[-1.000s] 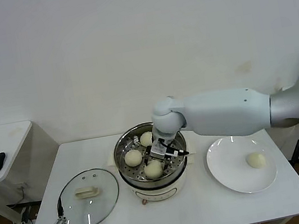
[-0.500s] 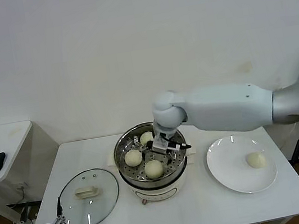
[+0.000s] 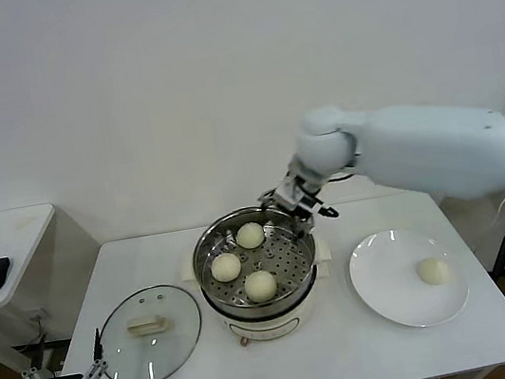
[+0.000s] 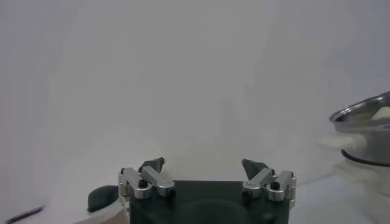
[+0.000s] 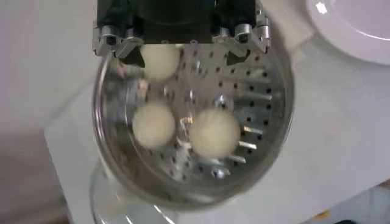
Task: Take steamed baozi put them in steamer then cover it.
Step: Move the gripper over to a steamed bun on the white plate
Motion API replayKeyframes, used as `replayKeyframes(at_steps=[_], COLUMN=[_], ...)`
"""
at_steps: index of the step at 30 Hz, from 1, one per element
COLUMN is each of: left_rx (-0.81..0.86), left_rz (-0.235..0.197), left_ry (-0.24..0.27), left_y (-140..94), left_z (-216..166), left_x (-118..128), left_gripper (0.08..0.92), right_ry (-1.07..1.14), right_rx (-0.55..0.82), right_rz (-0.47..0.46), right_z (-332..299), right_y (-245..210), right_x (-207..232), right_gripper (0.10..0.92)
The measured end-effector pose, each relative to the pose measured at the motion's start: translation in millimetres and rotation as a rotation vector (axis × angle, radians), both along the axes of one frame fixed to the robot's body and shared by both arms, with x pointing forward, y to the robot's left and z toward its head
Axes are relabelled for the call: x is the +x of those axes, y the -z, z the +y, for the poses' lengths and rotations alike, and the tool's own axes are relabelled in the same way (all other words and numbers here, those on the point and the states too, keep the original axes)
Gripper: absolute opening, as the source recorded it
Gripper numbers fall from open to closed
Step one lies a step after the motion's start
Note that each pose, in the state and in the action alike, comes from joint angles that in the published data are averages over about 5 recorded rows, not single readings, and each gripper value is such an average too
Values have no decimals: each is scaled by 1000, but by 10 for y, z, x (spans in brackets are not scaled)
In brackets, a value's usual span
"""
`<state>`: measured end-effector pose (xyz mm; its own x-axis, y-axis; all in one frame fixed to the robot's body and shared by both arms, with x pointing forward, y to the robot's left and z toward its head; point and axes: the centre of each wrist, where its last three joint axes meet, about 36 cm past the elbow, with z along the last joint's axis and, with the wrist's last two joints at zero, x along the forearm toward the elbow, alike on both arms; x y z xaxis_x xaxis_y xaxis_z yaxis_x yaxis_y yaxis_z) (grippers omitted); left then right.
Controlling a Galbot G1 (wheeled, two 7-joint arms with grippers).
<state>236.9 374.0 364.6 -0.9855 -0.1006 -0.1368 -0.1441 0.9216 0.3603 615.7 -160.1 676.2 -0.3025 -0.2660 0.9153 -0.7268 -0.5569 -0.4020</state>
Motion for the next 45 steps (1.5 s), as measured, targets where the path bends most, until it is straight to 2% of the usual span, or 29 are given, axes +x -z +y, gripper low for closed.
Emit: replayKeyframes(at_steps=[9,19,33,45], left_rx=[-5,-16,-13,-7], left_rz=[6,24,33,33], left_ry=[19,26,13,0], left_y=[34,74,79,58], left_z=[-31,-76,-48,-16], left_x=[87,85,38,-13], left_gripper=[823,823,823,823], right_ry=[299,468,598,647], right_rx=[-2,-28,-80,-113], right_rz=[37,85,119,142], right_z=[-1056,-1874,-2509,-2660], right_y=[242,747,1536,2011], right_x=[-143,-291,-357,-318], right_gripper=[823,823,823,823])
